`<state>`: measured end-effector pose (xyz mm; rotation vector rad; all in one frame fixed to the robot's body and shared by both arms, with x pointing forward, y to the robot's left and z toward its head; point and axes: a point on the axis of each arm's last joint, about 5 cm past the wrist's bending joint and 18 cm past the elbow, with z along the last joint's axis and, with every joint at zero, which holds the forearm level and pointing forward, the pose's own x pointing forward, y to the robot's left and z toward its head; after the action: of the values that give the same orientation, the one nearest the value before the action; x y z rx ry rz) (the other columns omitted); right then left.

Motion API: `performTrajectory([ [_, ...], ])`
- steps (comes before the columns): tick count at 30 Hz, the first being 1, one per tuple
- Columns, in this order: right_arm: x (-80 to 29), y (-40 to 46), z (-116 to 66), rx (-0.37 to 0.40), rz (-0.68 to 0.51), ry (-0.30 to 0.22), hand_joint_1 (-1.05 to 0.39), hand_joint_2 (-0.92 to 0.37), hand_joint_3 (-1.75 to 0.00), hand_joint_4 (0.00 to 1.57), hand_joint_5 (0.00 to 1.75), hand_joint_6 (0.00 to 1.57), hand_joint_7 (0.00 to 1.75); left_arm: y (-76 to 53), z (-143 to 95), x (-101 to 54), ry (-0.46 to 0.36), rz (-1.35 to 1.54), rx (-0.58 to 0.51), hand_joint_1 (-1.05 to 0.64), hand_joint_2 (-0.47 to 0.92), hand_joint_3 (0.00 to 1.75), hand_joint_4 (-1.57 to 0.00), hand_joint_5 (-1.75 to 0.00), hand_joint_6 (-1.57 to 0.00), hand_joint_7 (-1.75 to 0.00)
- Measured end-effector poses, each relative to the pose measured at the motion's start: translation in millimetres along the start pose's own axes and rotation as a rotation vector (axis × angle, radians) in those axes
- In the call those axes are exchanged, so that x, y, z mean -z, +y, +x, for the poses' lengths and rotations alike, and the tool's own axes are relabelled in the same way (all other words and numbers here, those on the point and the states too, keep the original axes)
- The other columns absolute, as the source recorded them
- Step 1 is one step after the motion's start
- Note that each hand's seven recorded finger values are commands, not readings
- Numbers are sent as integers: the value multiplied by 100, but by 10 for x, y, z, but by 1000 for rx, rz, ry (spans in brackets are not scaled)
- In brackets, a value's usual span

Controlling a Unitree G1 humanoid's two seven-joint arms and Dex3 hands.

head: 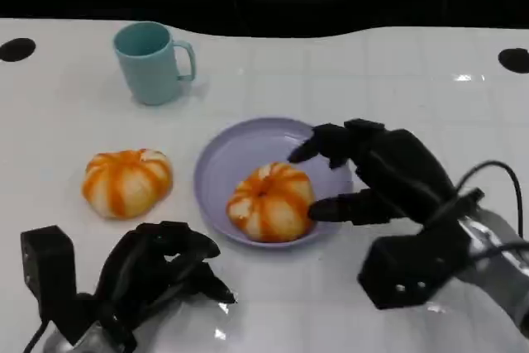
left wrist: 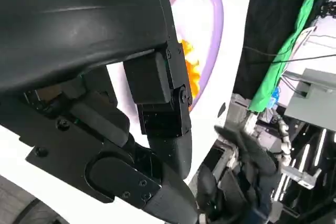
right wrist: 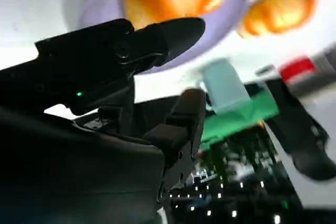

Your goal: Grasp the bread from the table and place it into the plate.

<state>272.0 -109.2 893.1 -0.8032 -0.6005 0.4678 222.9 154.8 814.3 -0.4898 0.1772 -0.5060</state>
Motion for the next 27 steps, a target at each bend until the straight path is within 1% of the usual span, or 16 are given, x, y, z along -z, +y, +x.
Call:
performTrajectory([
  [3, 54, -21, -162, 16, 46, 42, -37, -91, -11, 63, 175, 40, 156, 3, -2, 0, -2, -2, -3, -104, 74, 0, -157, -46, -157, -21],
  [6, 54, -47, -256, 26, 81, 50, -35, -87, -20, 65, 175, 43, 151, 2, -4, 6, 0, -3, -5, -104, 74, 0, -157, -46, -157, -21],
  [7, 51, -54, -272, 31, 90, 50, -32, -77, -40, 67, 175, 49, 145, 0, -3, 8, 0, -4, -6, -104, 74, 0, -157, -46, -157, -21],
  [8, 49, -60, -287, 34, 105, 51, -30, -63, -69, 69, 175, 54, 140, -2, -2, 10, 1, -3, -7, -104, 74, 0, -157, -46, -157, -21],
  [9, 45, -69, -318, 46, 141, 50, -27, -51, -93, 71, 175, 59, 135, -7, 2, 13, 0, -5, -5, -104, 74, 0, -157, -46, -157, -21],
  [11, 39, -75, -390, 68, 196, 46, -25, -45, -107, 72, 175, 63, 133, -16, 8, 16, -2, -7, -3, -104, 74, 0, -157, -47, -157, -21],
  [13, 41, -70, -445, 71, 222, 55, -25, -43, -110, 72, 175, 63, 132, -18, 10, 15, -3, -7, -3, -104, 74, 0, -157, -47, -157, -21],
  [14, 40, -66, -461, 67, 230, 58, -21, -45, -115, 76, 174, 70, 130, -17, 9, 14, -4, -7, -4, -104, 74, 0, -157, -47, -157, -20],
  [15, 36, -73, -483, 72, 248, 60, -19, -47, -116, 77, 174, 72, 129, -20, 13, 14, -3, -6, -2, -103, 74, 0, -157, -46, -157, -20],
  [17, 14, -83, -580, 118, 340, 71, -17, -51, -115, 76, 172, 72, 132, -25, 15, 16, -3, -7, -1, -103, 74, 0, -156, -46, -157, -20],
  [19, -19, -48, -716, 147, 458, 111, -17, -54, -113, 74, 170, 70, 136, -22, 10, 16, -5, -8, -3, -103, 74, 0, -156, -46, -157, -19],
  [22, -69, 11, -877, 148, 581, 190, -15, -55, -112, 74, 168, 68, 138, -20, 2, 21, -5, -7, -5, -104, 76, 1, -157, -46, -157, -20],
  [24, -101, 11, -920, 144, 614, 210, -15, -56, -112, 75, 168, 68, 139, -20, -3, 27, -3, -6, -6, -104, 76, 1, -157, -46, -157, -20],
  [26, -122, 0, -921, 143, 625, 213, -15, -56, -111, 75, 167, 67, 139, -20, -6, 32, -1, -7, -6, -104, 76, 1, -157, -46, -157, -21],
  [27, -128, -10, -913, 146, 629, 212, -14, -58, -111, 71, 167, 64, 140, -20, -8, 33, -1, -7, -6, -104, 76, 1, -157, -46, -157, -20],
])
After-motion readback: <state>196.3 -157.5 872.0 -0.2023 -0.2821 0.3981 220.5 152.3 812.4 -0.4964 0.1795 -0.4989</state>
